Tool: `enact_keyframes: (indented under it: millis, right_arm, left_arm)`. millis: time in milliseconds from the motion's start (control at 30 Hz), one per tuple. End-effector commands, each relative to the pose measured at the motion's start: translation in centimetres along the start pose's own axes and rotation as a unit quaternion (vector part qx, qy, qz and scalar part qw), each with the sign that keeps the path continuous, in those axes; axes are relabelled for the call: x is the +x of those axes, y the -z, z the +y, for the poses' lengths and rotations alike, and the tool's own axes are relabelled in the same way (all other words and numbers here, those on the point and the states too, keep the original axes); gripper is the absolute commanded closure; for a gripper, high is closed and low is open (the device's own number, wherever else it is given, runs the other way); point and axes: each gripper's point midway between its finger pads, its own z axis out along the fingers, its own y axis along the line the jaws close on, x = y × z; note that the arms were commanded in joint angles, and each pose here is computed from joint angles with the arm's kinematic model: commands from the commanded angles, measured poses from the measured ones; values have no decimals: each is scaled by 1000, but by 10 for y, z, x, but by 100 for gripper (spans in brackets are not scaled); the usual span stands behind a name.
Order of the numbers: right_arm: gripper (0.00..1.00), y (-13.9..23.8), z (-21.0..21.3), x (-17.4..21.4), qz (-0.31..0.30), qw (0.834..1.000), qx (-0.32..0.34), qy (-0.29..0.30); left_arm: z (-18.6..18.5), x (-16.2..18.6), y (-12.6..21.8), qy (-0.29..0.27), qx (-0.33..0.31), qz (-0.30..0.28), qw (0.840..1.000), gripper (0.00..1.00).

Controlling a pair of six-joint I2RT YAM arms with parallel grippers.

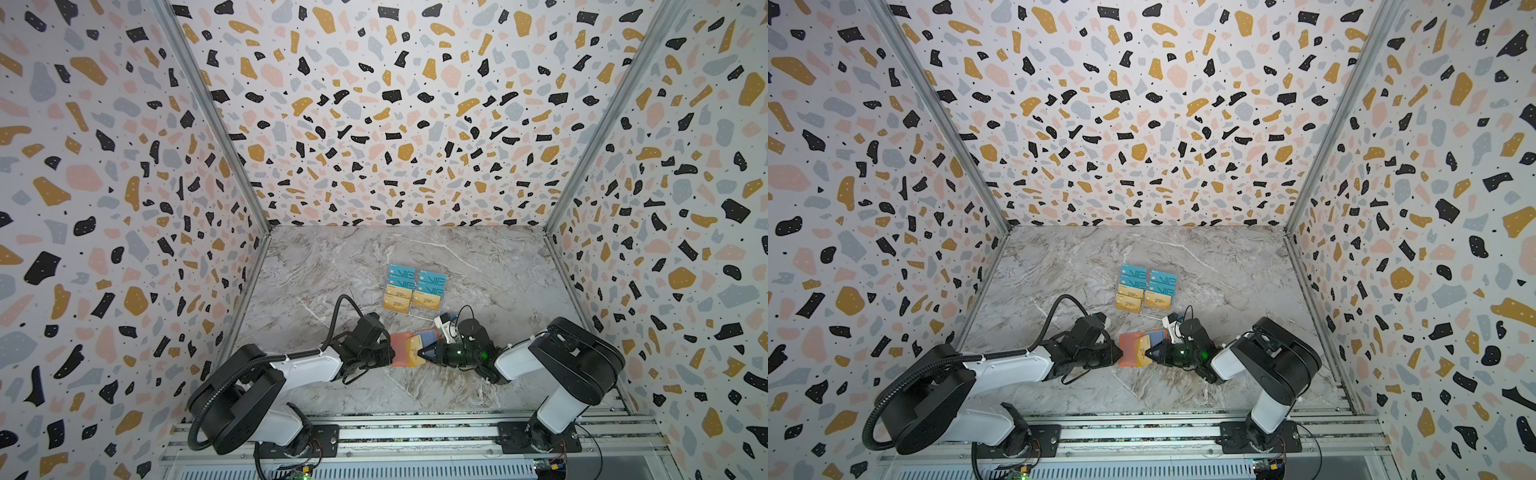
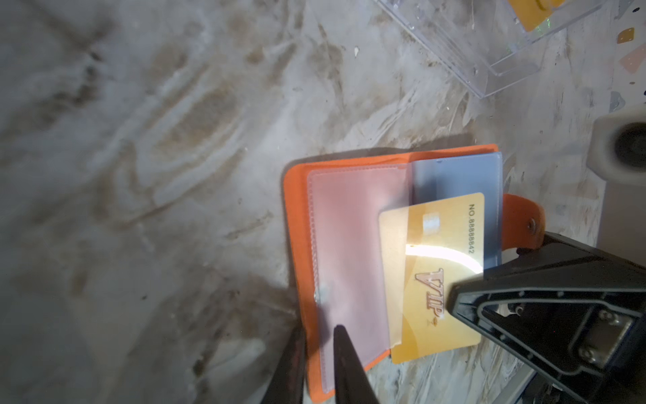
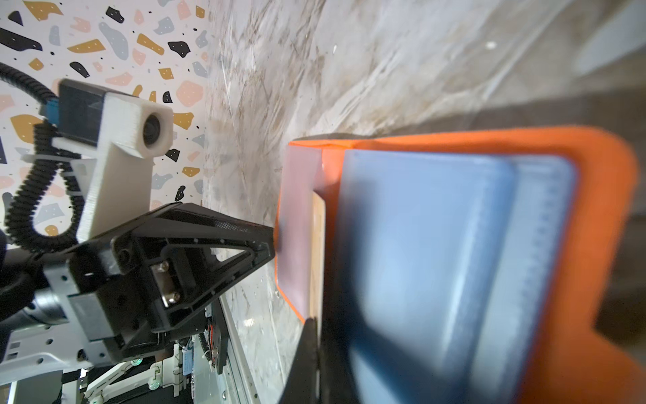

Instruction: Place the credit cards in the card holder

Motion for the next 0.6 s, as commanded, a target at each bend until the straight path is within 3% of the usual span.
enact_keyframes:
  millis: [0, 567]
  right_arm:
    - [100, 2, 1, -3, -13, 1000, -16, -8]
    - [100, -4, 1, -18, -39, 998, -39, -35]
  left_arm:
    - [0, -1, 3, -1, -1, -1, 1000, 81]
    - [2, 1, 0, -1, -5, 5, 1000, 83]
